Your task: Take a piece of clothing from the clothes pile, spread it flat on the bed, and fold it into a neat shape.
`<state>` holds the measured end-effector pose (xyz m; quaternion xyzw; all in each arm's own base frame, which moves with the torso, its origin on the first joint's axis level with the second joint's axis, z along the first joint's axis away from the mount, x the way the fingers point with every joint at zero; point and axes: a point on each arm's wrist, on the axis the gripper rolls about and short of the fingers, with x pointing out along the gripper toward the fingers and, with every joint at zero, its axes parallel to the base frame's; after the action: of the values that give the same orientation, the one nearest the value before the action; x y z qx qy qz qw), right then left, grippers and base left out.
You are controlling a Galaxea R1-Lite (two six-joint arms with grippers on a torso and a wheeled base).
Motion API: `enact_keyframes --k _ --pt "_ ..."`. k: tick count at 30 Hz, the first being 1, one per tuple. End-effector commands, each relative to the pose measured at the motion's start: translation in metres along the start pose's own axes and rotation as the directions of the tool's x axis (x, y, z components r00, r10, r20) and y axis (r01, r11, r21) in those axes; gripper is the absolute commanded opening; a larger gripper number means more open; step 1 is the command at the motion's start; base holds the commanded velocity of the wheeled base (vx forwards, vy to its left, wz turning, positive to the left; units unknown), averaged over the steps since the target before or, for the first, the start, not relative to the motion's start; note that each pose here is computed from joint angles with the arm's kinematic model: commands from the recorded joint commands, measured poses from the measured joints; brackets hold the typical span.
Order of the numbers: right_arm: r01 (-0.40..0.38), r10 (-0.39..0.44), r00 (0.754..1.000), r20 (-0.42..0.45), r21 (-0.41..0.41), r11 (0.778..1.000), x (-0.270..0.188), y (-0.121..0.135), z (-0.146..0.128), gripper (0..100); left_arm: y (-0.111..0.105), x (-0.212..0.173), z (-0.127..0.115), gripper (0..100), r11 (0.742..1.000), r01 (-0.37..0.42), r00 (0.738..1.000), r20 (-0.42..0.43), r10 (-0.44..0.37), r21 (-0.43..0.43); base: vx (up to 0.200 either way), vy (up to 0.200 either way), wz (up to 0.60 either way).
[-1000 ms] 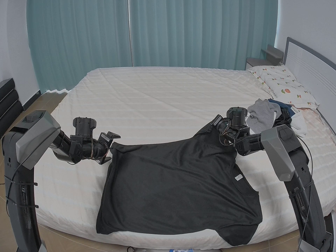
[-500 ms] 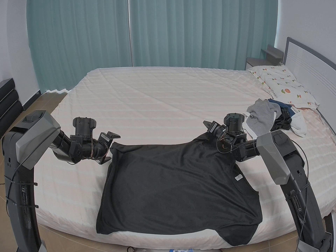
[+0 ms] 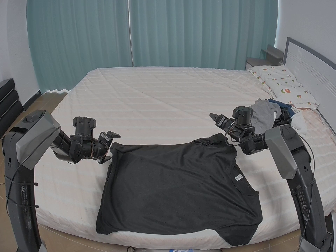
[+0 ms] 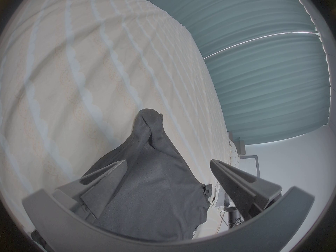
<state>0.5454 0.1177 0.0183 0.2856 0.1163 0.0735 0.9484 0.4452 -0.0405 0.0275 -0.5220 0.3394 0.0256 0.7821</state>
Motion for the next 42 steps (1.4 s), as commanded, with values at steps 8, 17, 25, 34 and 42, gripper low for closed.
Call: enact_keyframes --k 8,17,25,34,42 --pt "0.08 -0.08 0.996 -0.031 0.004 0.997 -0.011 -0.025 0.016 100 0.0 0.004 0.002 100 1.0 0.004 1.0 0.02 -0.004 0.001 0.0 0.0 0.0" --pt "0.224 -0.221 0.959 -0.177 -0.006 0.975 -0.025 -0.069 0.006 100 -0.009 0.011 0.012 100 1.0 0.024 0.986 0.162 -0.025 0.011 0.0 0.0 0.0" --pt "0.239 -0.234 0.942 -0.24 -0.008 0.971 -0.031 -0.079 -0.009 100 -0.003 0.022 0.011 100 1.0 0.006 0.986 0.169 -0.008 0.017 0.0 0.0 0.0" --pt "0.226 -0.219 0.933 -0.284 -0.009 0.974 -0.034 -0.08 -0.02 100 0.004 0.043 0.004 100 0.997 -0.034 0.982 0.19 0.019 0.076 0.0 0.0 0.0" --pt "0.216 -0.211 0.93 -0.3 -0.016 0.976 -0.033 -0.074 -0.029 100 0.012 0.055 0.001 100 0.992 -0.06 0.98 0.194 0.038 0.108 0.0 0.0 0.0"
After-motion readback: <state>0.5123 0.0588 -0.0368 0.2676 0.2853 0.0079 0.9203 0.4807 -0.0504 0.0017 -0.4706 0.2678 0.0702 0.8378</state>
